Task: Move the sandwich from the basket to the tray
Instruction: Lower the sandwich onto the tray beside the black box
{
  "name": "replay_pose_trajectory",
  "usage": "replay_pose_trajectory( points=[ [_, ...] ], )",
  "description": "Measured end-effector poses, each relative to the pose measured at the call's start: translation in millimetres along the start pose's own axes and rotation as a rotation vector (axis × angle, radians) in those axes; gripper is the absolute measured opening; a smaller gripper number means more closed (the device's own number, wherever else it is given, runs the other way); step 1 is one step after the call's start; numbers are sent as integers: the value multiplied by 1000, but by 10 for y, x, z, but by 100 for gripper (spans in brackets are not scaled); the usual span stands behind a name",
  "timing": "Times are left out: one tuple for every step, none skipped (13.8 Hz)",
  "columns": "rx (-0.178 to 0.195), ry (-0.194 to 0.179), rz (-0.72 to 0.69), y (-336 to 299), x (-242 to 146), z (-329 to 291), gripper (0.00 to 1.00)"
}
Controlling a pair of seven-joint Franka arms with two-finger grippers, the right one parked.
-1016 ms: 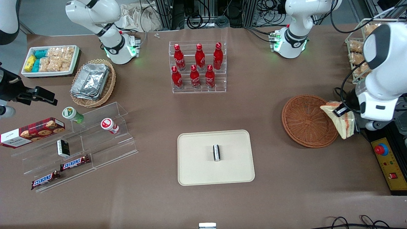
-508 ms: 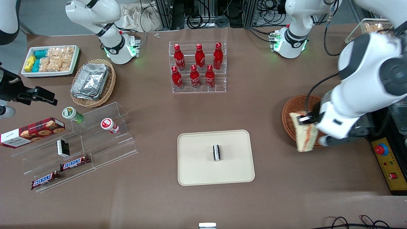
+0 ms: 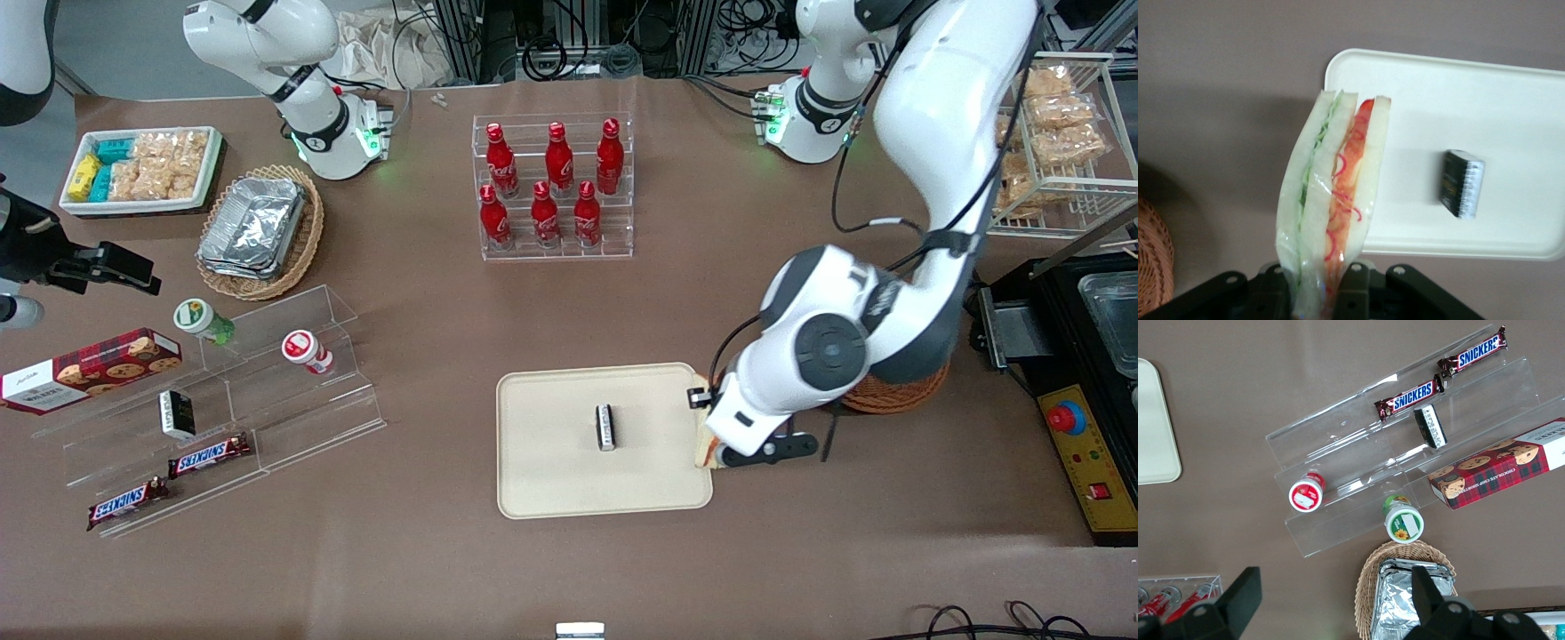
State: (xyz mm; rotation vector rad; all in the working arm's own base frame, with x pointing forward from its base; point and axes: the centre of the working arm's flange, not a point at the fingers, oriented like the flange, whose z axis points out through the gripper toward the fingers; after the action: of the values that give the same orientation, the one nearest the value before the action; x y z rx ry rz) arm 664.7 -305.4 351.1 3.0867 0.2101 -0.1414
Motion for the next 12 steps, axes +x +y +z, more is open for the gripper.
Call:
replay_pose_trajectory(
  points=[
    [4, 9, 2, 66, 28, 197, 19],
    [-8, 17, 2, 107, 67, 364, 19],
    [-24, 21, 1, 129, 110, 505, 19],
    [-40, 24, 0, 144, 146, 627, 19],
    [-50, 24, -1, 163, 164, 733, 19],
    [-60, 24, 0, 184, 174, 825, 19],
    [-68, 25, -5, 200, 184, 895, 19],
    [-71, 22, -15, 212, 187, 949, 19],
    [-69, 18, -23, 225, 179, 992, 19],
    [-60, 21, -29, 240, 168, 1026, 19],
    [-44, 30, -36, 257, 155, 1057, 19],
    [-23, 41, -45, 283, 131, 1097, 19]
  ],
)
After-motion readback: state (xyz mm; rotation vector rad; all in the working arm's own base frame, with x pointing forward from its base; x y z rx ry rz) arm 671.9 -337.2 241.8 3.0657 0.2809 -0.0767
